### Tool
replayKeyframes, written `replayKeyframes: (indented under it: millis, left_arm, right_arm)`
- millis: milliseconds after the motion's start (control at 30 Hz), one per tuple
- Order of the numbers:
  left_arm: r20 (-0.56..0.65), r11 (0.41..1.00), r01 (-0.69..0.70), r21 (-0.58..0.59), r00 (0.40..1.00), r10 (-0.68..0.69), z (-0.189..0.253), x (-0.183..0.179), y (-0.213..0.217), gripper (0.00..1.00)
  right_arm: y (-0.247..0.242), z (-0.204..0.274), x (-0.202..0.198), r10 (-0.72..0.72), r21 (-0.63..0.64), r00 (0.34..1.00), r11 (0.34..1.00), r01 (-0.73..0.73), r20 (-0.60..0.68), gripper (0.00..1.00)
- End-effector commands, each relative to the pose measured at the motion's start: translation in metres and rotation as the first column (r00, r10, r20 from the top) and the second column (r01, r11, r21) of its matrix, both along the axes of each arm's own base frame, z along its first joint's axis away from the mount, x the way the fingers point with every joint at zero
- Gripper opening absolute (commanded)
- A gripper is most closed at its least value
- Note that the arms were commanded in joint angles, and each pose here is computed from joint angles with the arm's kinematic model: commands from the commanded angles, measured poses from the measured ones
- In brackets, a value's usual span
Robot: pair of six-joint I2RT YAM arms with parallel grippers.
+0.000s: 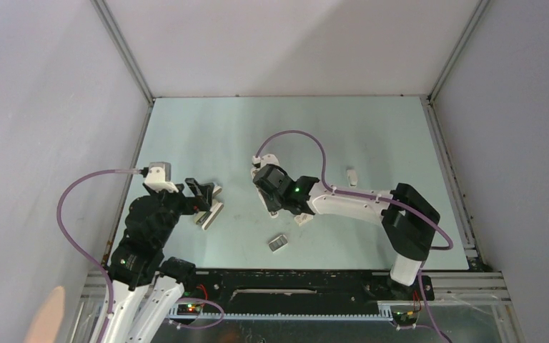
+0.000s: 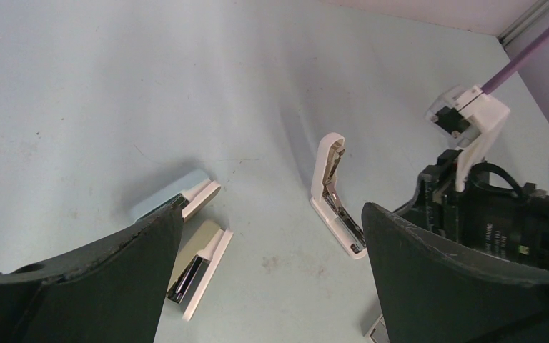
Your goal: Load the staples into the stapler
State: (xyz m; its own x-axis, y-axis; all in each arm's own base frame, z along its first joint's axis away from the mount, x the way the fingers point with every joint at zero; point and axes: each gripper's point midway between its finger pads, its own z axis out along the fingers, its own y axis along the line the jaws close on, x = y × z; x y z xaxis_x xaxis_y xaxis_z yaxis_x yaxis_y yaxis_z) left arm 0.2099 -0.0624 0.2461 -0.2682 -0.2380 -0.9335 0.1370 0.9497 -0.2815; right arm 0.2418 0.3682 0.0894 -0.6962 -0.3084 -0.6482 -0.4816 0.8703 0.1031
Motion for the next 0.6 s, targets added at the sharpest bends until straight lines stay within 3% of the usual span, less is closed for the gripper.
replayKeyframes:
  millis: [0,567]
  left_arm:
    - [0.033,1.0,0.01,-0.015,0.999,-0.01,0.008,0.0,-0.002,0.98]
    - [0.034,1.0,0.012,-0.015,0.999,-0.011,0.009,0.0,-0.002,0.98]
  right_arm:
    - [0.026,0.014,0.023,-0.003,0.077,0.996,0.997,-0.004,0.088,0.17]
    - [0.028,-0.004,0.041,-0.007,0.043,0.991,0.999,0.001,0.13,0.17]
